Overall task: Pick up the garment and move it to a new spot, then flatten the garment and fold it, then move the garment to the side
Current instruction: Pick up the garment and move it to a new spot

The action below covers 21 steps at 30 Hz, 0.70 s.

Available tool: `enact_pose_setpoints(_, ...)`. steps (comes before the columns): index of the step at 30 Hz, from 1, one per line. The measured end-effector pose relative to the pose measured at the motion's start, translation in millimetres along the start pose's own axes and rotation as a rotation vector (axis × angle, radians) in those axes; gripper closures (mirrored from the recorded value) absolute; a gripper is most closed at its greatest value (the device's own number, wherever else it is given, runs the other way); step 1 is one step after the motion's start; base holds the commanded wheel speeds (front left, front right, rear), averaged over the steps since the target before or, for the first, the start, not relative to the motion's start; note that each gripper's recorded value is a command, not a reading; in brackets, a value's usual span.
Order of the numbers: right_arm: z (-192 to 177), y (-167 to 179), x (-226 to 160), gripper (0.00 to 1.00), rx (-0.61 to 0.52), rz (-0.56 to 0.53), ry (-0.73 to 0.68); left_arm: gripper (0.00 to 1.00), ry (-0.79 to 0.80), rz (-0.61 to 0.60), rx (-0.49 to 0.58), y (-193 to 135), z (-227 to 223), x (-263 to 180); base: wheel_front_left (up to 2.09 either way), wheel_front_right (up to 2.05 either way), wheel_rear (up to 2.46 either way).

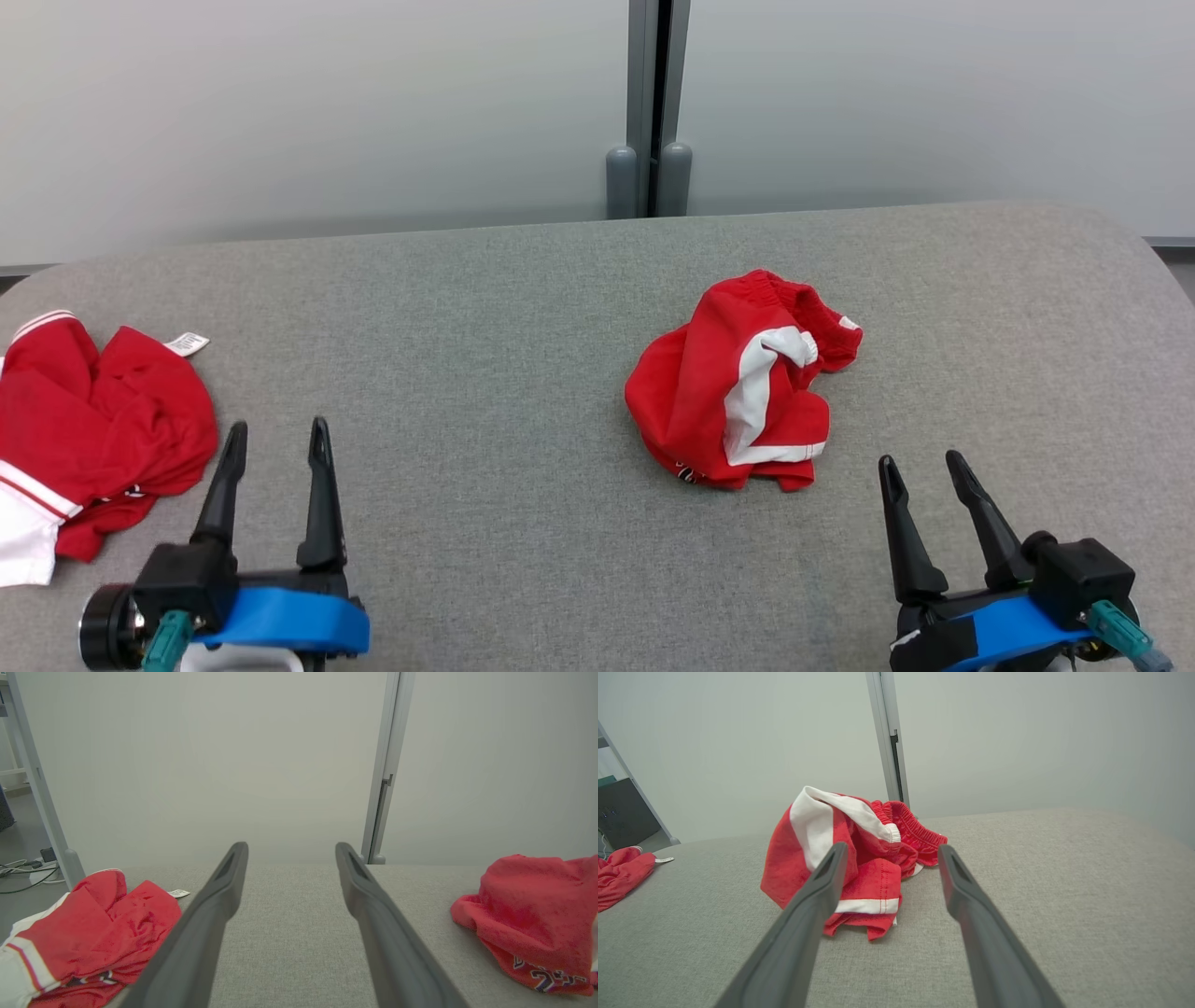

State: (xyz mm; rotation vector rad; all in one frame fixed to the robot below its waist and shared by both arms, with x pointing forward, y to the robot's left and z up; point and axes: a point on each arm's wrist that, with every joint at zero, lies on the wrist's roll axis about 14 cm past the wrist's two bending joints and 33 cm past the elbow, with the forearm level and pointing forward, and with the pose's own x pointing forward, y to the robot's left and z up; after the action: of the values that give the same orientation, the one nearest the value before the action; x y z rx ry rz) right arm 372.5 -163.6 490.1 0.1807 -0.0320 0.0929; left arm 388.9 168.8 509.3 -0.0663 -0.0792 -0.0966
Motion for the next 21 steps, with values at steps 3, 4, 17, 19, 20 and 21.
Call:
enact_pose_setpoints(3,-1,-1,-3,0.00,0.000,-0.004,0.005,0.00,0.029,0.029,-0.009,5,-9,-12,0.00,0.00,0.00)
enact_pose_setpoints(4,-2,-2,-4,0.00,-0.001,-0.007,0.008,0.00,0.035,0.036,-0.012,7,-11,-14,0.00,0.00,0.00)
enact_pose_setpoints(17,-12,-7,-18,0.00,-0.002,-0.026,0.042,0.00,0.061,0.076,0.005,19,-19,-30,0.00,0.00,0.00)
enact_pose_setpoints(19,-12,-7,-19,0.00,-0.002,-0.028,0.042,0.00,0.062,0.079,0.003,20,-20,-31,0.00,0.00,0.00)
enact_pose_setpoints(20,-13,-7,-20,0.00,-0.002,-0.029,0.043,0.00,0.062,0.077,0.001,19,-20,-31,0.00,0.00,0.00)
enact_pose_setpoints(21,-13,-7,-20,0.00,-0.002,-0.029,0.043,0.00,0.063,0.073,0.002,18,-20,-31,0.00,0.00,0.00)
